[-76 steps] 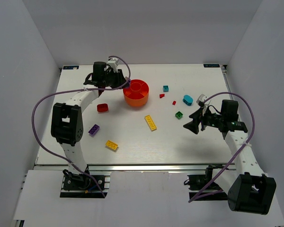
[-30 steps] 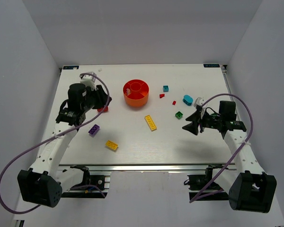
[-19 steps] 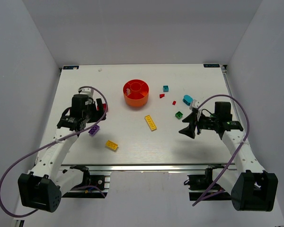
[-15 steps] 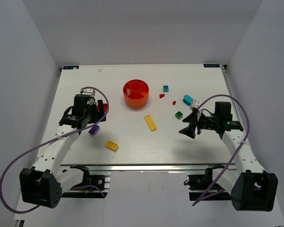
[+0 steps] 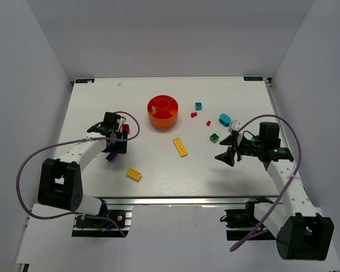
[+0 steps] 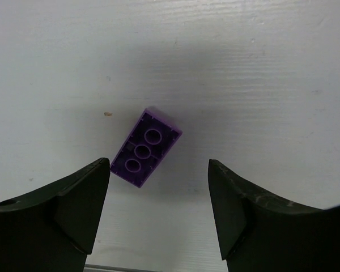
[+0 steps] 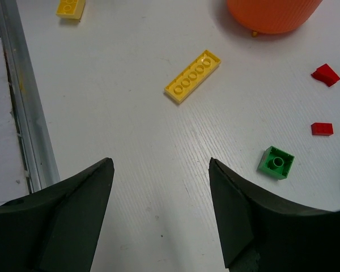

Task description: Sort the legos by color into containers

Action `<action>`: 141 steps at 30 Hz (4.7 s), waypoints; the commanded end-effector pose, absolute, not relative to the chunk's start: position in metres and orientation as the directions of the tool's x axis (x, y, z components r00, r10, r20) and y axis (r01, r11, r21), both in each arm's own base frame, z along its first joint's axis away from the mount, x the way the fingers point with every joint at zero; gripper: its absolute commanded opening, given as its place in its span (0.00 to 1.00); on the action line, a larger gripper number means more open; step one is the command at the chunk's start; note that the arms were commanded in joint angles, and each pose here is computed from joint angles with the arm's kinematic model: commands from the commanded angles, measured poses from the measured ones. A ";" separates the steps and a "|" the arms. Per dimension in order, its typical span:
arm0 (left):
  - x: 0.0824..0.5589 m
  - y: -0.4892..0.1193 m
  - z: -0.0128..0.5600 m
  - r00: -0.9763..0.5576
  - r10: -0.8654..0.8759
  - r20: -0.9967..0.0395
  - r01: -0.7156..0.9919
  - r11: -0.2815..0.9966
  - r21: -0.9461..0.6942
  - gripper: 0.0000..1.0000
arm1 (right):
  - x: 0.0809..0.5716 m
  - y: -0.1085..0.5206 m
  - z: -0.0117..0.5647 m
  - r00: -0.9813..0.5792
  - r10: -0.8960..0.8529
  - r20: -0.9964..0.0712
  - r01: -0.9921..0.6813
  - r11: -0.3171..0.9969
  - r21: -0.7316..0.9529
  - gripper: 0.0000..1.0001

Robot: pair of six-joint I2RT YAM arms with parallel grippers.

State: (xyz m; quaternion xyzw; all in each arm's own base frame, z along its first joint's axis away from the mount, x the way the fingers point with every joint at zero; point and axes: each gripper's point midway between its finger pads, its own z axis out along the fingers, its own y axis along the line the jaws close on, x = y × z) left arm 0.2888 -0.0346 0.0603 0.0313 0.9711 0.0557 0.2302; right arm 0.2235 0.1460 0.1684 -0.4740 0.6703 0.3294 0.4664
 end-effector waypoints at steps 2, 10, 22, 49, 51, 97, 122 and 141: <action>0.302 -0.034 0.069 -0.883 0.160 -0.442 0.095 0.982 0.165 0.79 | 0.226 0.147 0.188 -0.042 -0.321 -0.946 -0.942 0.327 -0.069 0.74; 0.316 -0.034 0.054 -0.907 0.204 -0.368 0.140 0.971 0.193 0.74 | 0.222 0.148 0.192 -0.024 -0.314 -0.949 -0.944 0.320 -0.082 0.74; 0.309 -0.035 0.036 -0.921 0.186 -0.343 0.134 0.977 0.167 0.71 | 0.223 0.147 0.191 -0.026 -0.318 -0.948 -0.943 0.323 -0.082 0.74; 0.309 -0.029 0.024 -0.940 0.161 -0.301 0.108 0.977 0.184 0.26 | 0.224 0.145 0.192 -0.027 -0.318 -0.948 -0.939 0.333 -0.085 0.74; 0.313 -0.034 0.030 -0.933 0.159 -0.323 0.111 0.981 0.161 0.19 | 0.224 0.145 0.191 -0.029 -0.319 -0.947 -0.939 0.334 -0.084 0.74; 0.491 -0.224 0.255 -0.426 -0.232 -0.874 0.820 0.309 -0.482 0.02 | 0.233 0.141 0.172 -0.095 -0.339 -0.936 -0.932 0.360 -0.036 0.74; 0.507 -0.208 0.186 -0.560 -0.225 -0.797 0.730 0.321 -0.603 0.42 | 0.236 0.140 0.164 -0.128 -0.344 -0.930 -0.930 0.368 -0.009 0.74; 0.514 -0.199 0.260 -0.450 -0.251 -0.857 0.773 0.371 -0.515 0.63 | 0.231 0.142 0.163 -0.108 -0.345 -0.932 -0.940 0.342 -0.017 0.75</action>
